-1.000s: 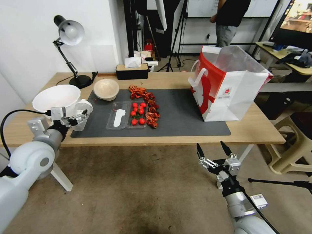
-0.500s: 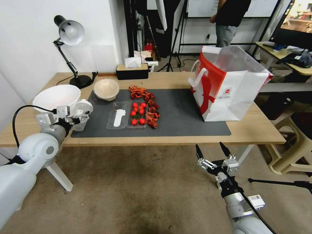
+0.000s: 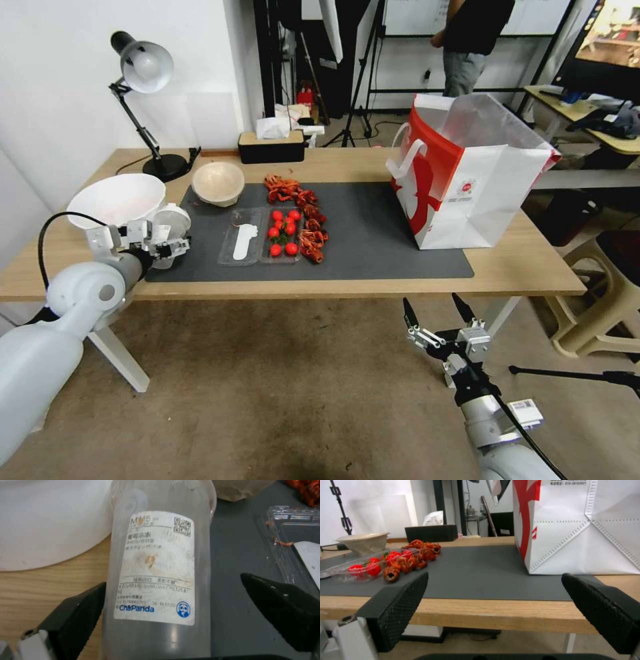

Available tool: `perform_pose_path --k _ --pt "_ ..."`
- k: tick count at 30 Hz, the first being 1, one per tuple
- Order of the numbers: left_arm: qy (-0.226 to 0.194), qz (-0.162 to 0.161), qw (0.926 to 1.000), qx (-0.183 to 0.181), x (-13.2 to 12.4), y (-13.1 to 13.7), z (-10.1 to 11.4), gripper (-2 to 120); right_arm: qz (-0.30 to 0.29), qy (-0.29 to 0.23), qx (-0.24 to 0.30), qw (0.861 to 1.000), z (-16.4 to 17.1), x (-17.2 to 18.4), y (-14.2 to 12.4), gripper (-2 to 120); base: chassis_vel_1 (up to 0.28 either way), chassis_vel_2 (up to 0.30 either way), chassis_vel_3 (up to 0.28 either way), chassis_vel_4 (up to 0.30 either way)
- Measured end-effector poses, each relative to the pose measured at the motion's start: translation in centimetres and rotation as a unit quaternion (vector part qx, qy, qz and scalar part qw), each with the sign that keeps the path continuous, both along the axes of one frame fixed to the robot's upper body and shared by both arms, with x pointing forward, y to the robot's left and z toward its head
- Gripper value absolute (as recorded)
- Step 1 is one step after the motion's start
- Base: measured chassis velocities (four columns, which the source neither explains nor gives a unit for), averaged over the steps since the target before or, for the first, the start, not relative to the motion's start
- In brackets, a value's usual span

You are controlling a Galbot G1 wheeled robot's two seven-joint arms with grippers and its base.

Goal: Pick up the trash from the table and place it into the takeout bag.

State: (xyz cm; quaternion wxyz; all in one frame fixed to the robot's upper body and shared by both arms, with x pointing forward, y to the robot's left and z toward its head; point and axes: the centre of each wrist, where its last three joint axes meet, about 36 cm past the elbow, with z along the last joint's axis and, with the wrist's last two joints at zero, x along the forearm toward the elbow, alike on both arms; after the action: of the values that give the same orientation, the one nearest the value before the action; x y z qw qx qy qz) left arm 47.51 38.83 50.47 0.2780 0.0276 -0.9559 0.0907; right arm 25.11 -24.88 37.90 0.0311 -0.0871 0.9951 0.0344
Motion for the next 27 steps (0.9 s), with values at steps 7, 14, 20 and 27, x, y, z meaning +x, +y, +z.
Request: perform_pose_path --k 7,14,20,27 --pt "-0.001 0.007 1.0000 -0.002 0.2 0.0 0.1 77 -0.002 0.003 -0.002 1.000 -0.2 0.0 -0.1 100 0.000 0.000 0.000 0.000" --pt "-0.027 -0.001 0.9995 -0.012 -0.8 -0.8 0.9 49 -0.001 0.005 -0.002 1.000 -0.6 -0.3 0.5 100 0.000 0.000 0.000 0.000" --pt "-0.089 -0.050 0.9943 -0.030 -3.0 -3.4 4.3 33 -0.002 0.005 -0.003 1.000 -0.6 -0.5 0.5 100 0.000 0.000 0.000 0.000" --pt "-0.165 -0.144 0.9742 -0.053 -3.2 -7.1 11.2 20 -0.005 -0.002 -0.003 1.000 0.2 -0.6 0.3 100 0.000 0.000 0.000 0.000"
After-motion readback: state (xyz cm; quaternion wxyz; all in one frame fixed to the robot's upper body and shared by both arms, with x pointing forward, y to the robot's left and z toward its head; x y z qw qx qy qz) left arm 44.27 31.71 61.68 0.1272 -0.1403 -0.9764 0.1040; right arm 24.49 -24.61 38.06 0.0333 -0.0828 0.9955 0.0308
